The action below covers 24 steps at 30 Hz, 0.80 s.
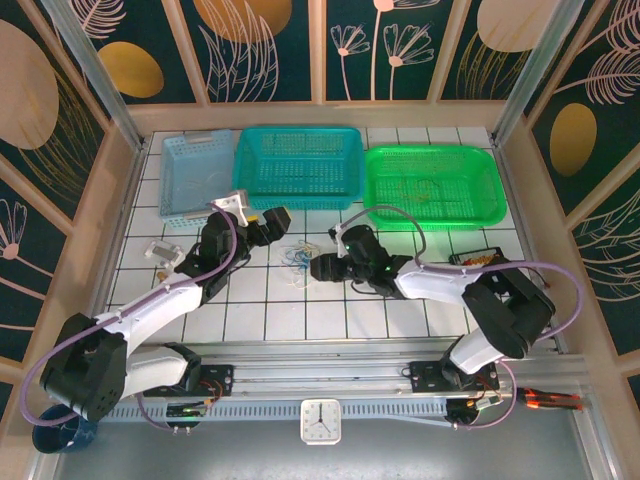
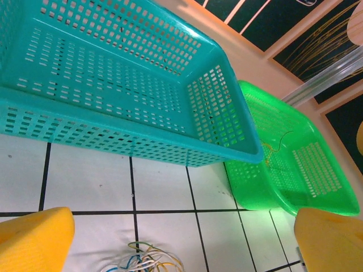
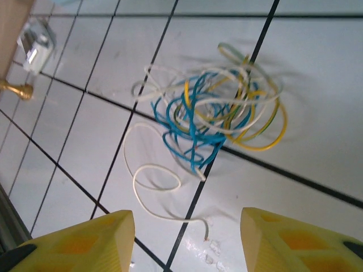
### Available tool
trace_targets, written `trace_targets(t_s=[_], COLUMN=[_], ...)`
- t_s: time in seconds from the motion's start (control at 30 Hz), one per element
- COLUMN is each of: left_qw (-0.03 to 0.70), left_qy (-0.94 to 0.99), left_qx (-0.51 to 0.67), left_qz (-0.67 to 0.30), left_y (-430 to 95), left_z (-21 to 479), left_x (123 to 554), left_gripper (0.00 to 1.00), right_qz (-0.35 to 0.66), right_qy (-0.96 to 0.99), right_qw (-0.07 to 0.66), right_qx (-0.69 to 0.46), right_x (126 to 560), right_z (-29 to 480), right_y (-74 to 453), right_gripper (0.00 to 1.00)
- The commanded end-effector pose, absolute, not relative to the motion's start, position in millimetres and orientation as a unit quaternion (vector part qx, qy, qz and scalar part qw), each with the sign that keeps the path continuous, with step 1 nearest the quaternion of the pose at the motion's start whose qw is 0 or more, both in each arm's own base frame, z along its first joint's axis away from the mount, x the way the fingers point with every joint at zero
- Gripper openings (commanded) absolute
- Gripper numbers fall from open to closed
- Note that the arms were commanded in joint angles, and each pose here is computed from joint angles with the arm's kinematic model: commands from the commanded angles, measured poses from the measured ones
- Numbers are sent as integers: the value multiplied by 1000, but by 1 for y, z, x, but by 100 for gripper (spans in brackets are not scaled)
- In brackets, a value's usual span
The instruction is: Untangle the cables
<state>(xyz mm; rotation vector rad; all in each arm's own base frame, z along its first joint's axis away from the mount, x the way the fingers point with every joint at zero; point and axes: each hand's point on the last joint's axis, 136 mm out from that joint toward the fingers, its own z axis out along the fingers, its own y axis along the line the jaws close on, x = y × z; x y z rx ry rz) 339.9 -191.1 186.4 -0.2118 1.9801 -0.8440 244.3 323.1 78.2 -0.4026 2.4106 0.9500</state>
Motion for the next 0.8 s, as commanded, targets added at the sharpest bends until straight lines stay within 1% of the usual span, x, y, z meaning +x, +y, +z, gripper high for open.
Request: trace_targets(t_s=[0.0,0.27,0.43,0.77], left_qw=[466,464,464,464], left_qy=[807,808,807,804], left_qx=[-89,-87,-85,-85], left_qz=[-351,-353,-356,-362], left_y=[-189,-190,-191,-191], left_z=[187,186,187,187], left_x=[336,335,334,333], left_gripper=[99,99,99,99], right_qz=[349,339,337,346], right_qy=[890,899,902,900], right_qw=[250,226,220,213], right_qx=[-155,-159,-158,-155], right_x=[236,228,226,225], right_z=[67,44,38,34], right_y=[331,337,337,342], right_gripper=[52,48,44,28])
